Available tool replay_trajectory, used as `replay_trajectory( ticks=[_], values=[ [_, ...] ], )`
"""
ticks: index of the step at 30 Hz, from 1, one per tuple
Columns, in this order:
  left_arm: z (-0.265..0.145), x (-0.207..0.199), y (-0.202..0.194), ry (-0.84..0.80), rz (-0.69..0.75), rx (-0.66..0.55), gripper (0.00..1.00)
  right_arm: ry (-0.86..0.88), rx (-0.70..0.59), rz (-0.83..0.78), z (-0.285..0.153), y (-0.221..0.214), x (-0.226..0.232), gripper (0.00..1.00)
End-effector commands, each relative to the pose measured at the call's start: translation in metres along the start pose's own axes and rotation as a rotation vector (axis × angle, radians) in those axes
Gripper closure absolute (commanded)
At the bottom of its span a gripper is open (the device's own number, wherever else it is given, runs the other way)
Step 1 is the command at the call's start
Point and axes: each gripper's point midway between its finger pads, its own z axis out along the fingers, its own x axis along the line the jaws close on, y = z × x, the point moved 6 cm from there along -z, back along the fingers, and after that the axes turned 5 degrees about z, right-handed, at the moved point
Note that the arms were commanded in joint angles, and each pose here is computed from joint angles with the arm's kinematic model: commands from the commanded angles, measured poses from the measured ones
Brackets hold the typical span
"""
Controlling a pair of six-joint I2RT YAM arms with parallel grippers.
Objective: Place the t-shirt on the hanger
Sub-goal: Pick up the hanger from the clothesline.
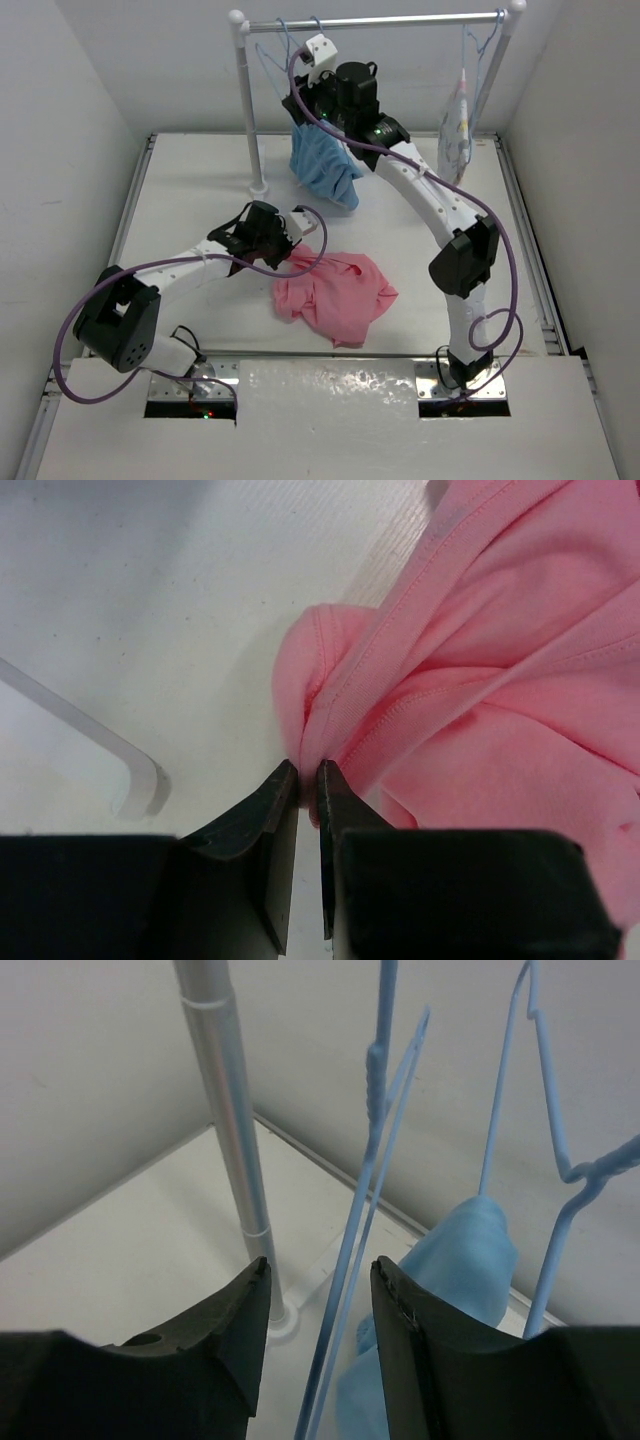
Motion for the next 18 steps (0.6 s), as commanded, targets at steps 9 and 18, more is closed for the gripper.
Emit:
replay_trajectory(
  ticks=[9,18],
  values=[
    [-0.009,0.005,0.014,0.020,-0.001,-0.071,0.90,-0.092,-0.039,-0.028,0.009,0.005,-0.012,0.72],
    [-0.009,0.004,0.013,0.016,0.007,-0.073,0.89,-0.078,-0.014,-0.026,-0.001,0.005,-0.010,0.97]
  ],
)
